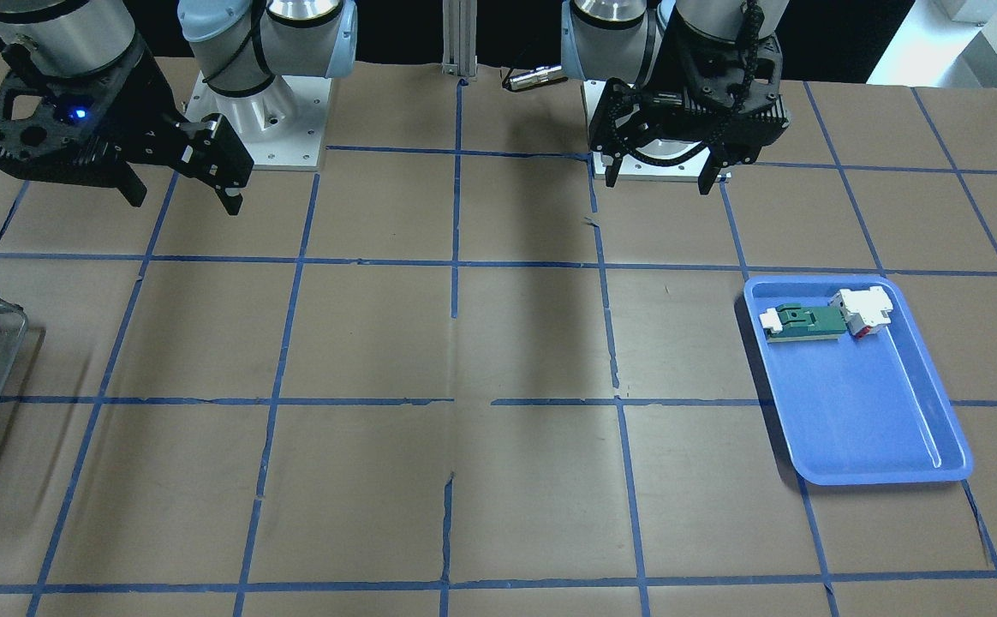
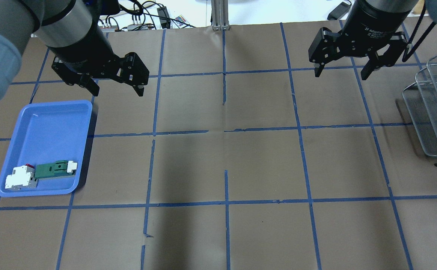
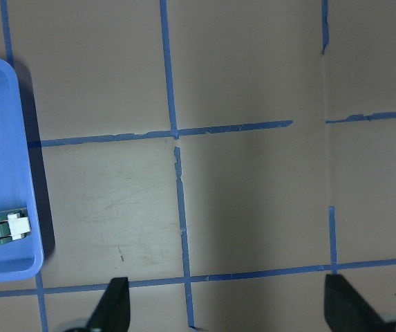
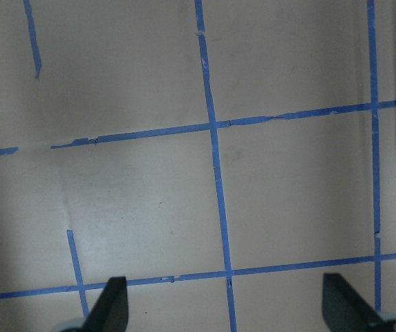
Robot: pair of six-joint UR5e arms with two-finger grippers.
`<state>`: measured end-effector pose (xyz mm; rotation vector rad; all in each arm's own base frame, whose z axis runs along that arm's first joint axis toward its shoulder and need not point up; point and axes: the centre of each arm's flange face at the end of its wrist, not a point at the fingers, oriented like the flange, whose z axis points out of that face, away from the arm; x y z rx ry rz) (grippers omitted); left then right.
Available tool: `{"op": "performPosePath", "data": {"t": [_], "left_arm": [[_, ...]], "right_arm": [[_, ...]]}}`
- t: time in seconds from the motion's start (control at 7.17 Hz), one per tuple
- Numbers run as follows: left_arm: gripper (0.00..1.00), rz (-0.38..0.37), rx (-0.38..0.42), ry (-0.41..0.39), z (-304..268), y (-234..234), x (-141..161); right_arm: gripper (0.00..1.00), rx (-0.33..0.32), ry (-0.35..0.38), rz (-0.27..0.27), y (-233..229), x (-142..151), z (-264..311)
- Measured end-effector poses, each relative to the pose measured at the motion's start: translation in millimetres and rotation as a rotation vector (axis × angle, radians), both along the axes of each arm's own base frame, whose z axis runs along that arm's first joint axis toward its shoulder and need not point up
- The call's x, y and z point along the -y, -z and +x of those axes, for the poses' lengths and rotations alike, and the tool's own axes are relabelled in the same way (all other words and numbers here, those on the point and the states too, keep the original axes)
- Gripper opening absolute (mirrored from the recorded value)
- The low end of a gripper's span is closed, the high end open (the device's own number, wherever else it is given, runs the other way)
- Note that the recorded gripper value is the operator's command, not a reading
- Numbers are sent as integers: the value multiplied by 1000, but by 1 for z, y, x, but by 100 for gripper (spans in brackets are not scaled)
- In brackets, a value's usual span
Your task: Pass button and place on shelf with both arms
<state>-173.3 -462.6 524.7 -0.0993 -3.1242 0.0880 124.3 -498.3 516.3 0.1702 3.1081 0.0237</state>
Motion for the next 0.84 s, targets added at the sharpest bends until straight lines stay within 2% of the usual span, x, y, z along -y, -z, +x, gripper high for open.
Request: {"op": "performPosePath", "data": {"t": [0.84], "left_arm": [[100,-1,5,2,2,0,-4]], "right_arm": [[100,-37,42,-34,0,7,-2]]}}
